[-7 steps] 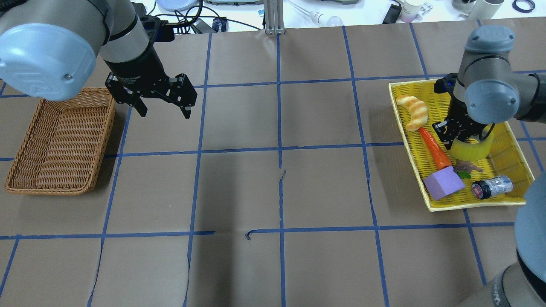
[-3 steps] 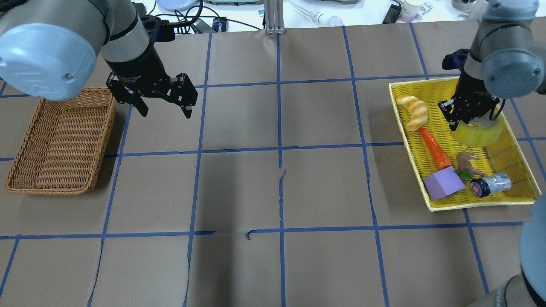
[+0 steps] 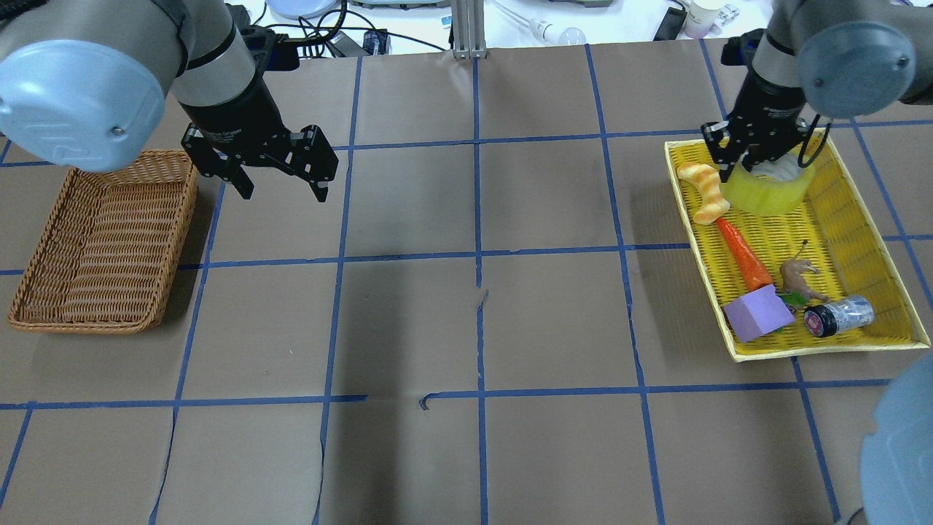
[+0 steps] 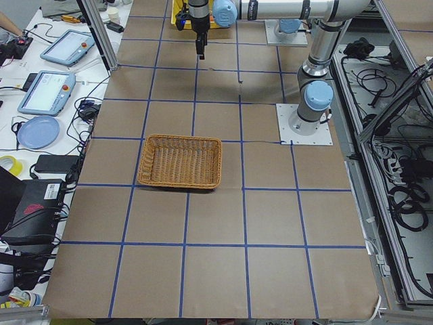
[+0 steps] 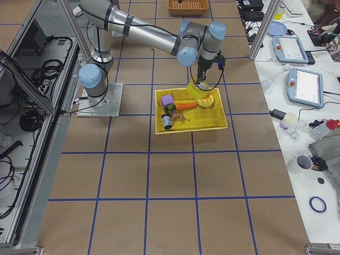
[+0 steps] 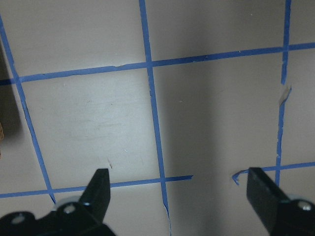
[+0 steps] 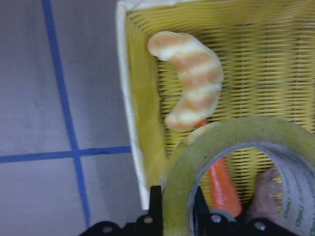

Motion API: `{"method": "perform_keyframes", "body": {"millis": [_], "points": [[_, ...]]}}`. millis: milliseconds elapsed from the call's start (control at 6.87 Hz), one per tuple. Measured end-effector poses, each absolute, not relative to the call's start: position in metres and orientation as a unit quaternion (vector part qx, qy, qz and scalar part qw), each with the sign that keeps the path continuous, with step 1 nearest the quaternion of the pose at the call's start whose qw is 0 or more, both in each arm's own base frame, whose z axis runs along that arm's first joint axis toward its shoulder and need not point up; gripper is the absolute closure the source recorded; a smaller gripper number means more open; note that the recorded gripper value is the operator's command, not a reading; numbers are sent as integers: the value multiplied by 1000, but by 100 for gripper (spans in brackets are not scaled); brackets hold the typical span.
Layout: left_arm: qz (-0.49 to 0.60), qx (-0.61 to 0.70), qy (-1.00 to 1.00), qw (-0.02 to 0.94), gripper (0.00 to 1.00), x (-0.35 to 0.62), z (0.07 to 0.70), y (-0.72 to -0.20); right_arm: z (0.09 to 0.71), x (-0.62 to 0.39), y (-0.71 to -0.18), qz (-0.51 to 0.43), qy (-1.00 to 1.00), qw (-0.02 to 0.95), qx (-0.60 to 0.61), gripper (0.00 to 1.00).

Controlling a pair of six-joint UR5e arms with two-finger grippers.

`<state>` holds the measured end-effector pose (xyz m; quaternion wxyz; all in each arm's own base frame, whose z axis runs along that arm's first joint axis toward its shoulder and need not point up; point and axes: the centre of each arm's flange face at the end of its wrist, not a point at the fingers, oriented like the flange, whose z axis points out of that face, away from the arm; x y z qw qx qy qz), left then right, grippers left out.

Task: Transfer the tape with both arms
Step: 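Lift the tape roll and carry it with the right gripper to table center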

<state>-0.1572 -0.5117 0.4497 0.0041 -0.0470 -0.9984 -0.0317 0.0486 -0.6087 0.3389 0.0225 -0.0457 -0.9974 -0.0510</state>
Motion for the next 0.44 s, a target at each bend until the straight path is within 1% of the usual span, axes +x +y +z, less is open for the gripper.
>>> {"method": "perform_keyframes", "body": {"millis": [146,437], "points": [[-32,-47,-998,4,0,-157,450,-512,341,117,-603,-35,-996,19,-80,100],[-31,-47,-998,4,0,-157,450,-512,330,250,-568,-28,-989,-12,-143,100]]}}
